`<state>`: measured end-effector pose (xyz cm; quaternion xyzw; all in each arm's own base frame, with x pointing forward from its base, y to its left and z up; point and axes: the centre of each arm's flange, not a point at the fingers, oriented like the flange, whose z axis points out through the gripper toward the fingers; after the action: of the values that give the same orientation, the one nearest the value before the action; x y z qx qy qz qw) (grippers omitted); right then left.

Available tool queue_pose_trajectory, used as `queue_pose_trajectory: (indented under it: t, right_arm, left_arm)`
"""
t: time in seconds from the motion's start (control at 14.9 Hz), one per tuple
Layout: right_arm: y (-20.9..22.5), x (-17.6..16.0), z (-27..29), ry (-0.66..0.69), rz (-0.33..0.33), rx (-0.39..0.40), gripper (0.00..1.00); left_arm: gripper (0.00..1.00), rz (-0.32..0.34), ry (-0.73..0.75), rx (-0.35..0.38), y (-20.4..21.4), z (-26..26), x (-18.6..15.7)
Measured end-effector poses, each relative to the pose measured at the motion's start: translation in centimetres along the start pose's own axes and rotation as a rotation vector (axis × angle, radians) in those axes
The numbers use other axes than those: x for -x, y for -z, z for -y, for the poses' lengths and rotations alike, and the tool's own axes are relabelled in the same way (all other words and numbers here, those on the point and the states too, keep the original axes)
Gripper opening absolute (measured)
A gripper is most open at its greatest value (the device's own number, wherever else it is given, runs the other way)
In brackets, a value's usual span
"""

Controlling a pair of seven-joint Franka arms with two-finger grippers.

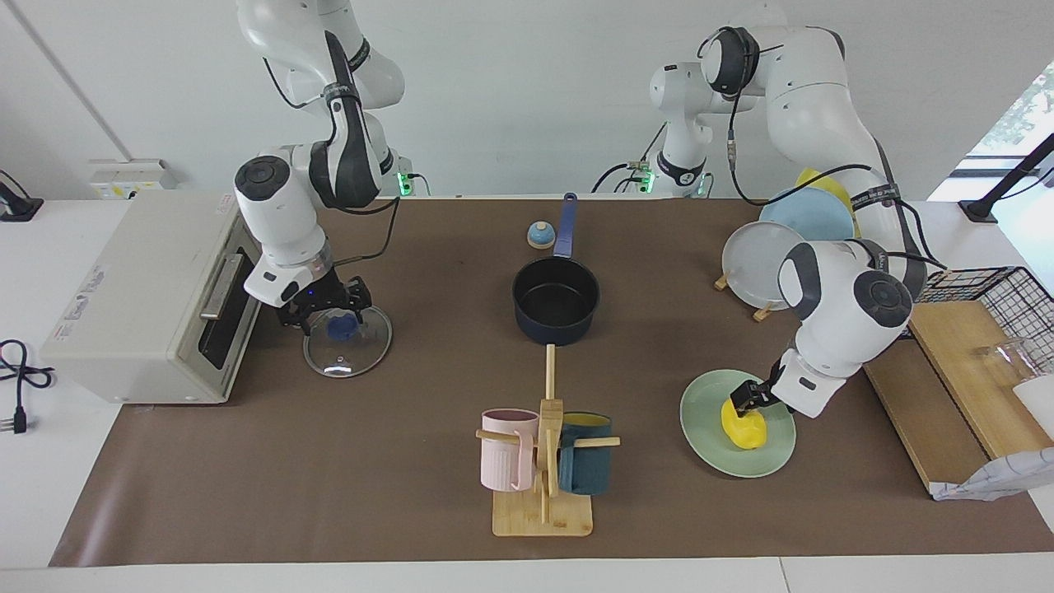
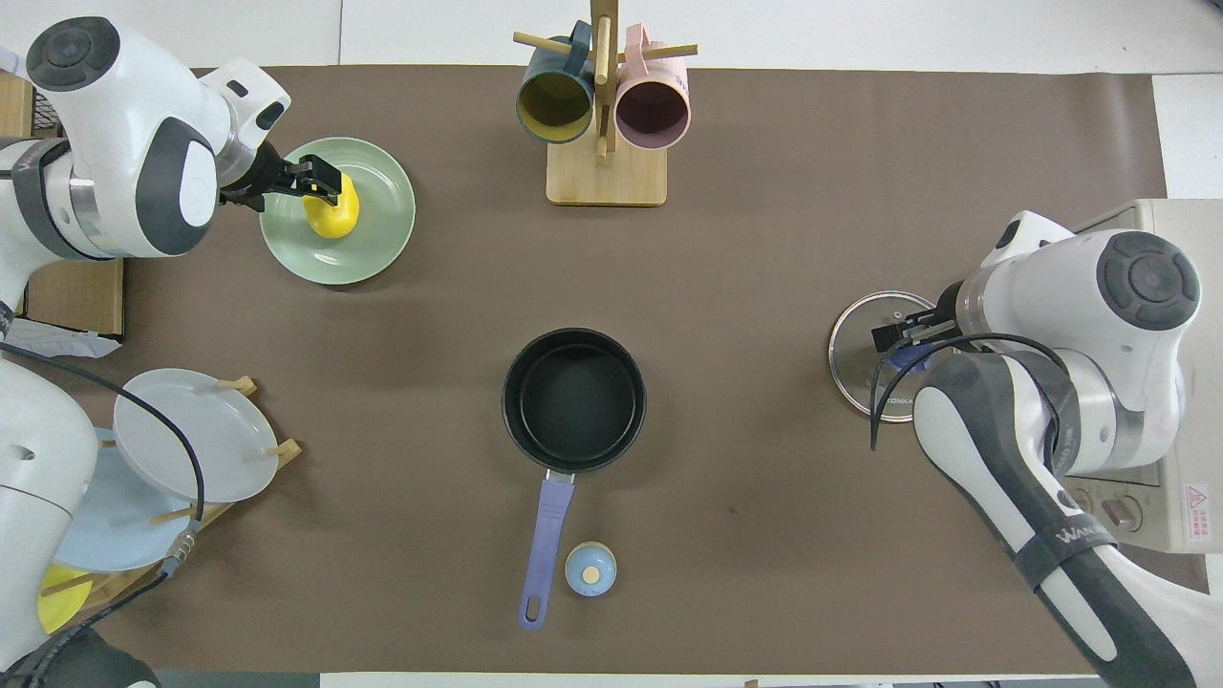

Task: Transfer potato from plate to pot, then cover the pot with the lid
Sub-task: 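Grasp the yellow potato with the left gripper while the right gripper grasps the lid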

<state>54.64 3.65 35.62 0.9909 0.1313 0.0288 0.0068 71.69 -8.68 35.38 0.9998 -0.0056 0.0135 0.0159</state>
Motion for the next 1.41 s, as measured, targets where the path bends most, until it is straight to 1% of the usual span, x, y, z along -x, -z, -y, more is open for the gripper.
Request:
queue_pose_trajectory:
  t: [0.27, 0.47, 0.74, 0.81, 0.87, 0.94, 1.01, 1.08, 1.14, 1.21, 1.28, 1.41]
  right_arm:
    - [-1.7, 0.9, 0.2, 0.002, 0.009, -0.002, 1.0]
    - [-3.0, 1.8, 0.4, 0.002, 0.035, -0.007, 1.0]
    - [-3.3, 2.0, 0.3, 0.013, 0.041, -0.008, 1.0]
    - [-3.3, 2.0, 0.3, 0.013, 0.041, -0.008, 0.97]
    - [-3.3, 2.0, 0.3, 0.013, 0.041, -0.008, 0.97]
    - [-3.3, 2.0, 0.3, 0.013, 0.041, -0.008, 0.92]
    - [-3.3, 2.0, 0.3, 0.013, 0.041, -0.008, 0.84]
    - [-3.4, 2.1, 0.3, 0.013, 0.042, -0.008, 0.84]
    - [-3.4, 2.1, 0.3, 0.014, 0.042, -0.008, 0.77]
    - [-3.4, 2.1, 0.3, 0.016, 0.042, -0.008, 0.67]
    - [-3.4, 2.1, 0.3, 0.022, 0.042, -0.009, 0.67]
    - [-3.3, 2.1, 0.3, 0.038, 0.041, -0.009, 0.67]
  left_arm:
    - [1.0, -0.037, -0.017, 0.005, -0.2, -1.3, -0.2]
    - [1.0, -0.037, -0.022, 0.004, -1.4, -1.6, 0.0]
    - [1.0, -0.051, -0.029, 0.005, -2.8, -2.0, 0.3]
    - [1.0, -0.052, -0.031, 0.002, -2.9, -2.0, 0.3]
    - [1.0, -0.055, -0.036, -0.005, -3.0, -2.0, 0.4]
    - [1.0, -0.059, -0.039, -0.009, -3.2, -1.9, 0.4]
    - [0.98, -0.063, -0.041, -0.011, -3.3, -1.9, 0.4]
    - [0.94, -0.068, -0.041, -0.011, -3.4, -1.9, 0.4]
    - [0.84, -0.071, -0.042, -0.011, -3.4, -2.0, 0.4]
    - [0.71, -0.073, -0.043, -0.01, -3.4, -2.0, 0.4]
    - [0.66, -0.075, -0.044, -0.01, -3.3, -2.0, 0.4]
    - [0.66, -0.077, -0.044, -0.009, -3.2, -2.2, 0.4]
